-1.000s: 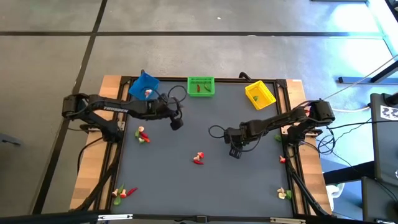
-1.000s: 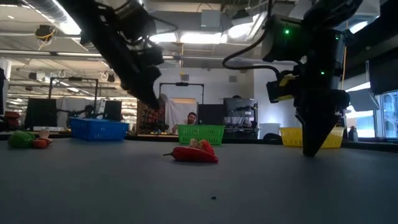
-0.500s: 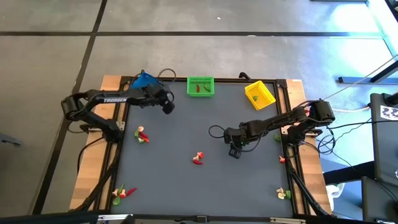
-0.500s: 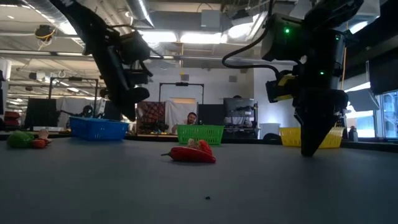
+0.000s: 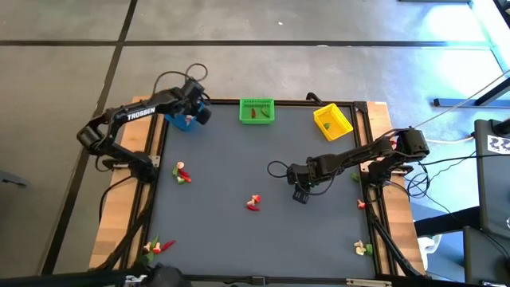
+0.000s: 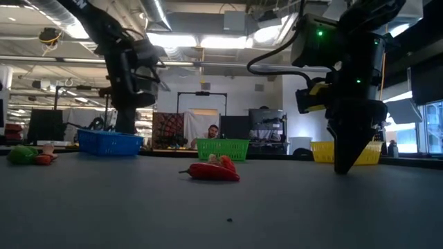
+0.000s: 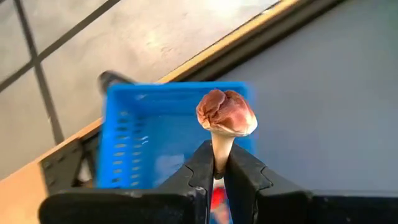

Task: Sort produce into baskets
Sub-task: Put the brown mushroom into the blue bin

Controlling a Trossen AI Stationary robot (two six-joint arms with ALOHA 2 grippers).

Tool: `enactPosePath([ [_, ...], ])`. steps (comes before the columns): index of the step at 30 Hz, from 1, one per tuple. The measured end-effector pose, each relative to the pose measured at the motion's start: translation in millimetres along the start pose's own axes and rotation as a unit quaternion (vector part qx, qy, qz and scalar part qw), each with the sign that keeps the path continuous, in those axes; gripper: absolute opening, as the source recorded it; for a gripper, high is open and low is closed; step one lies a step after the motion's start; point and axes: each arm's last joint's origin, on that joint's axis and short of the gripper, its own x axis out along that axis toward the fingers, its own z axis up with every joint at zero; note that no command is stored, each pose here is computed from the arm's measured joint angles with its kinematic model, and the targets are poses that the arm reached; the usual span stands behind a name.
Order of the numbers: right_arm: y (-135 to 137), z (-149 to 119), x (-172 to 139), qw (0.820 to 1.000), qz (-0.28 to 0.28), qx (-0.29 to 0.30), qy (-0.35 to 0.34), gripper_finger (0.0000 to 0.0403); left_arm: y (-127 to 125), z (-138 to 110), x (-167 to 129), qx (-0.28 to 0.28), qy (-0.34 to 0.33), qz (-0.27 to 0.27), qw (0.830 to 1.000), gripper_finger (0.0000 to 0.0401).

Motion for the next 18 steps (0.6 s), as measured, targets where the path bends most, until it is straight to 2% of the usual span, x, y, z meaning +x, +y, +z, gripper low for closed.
enactPosePath([
  [6, 0.1, 0.5, 0.2, 1.000, -0.001, 0.000, -0.003, 0.0175, 19.3, -5.9, 10.2, -0.029, 0.024, 0.022, 0.999, 0.0029],
  [15, 0.2, 1.3, 0.3, 1.000, -0.004, 0.000, -0.009, 0.0175, 22.3, -7.2, 12.0, -0.030, 0.027, 0.024, 0.999, 0.0030],
  [18, 0.2, 1.4, 0.3, 1.000, -0.005, 0.000, -0.010, 0.0175, 22.3, -7.2, 12.0, -0.030, 0.027, 0.024, 0.999, 0.0042],
])
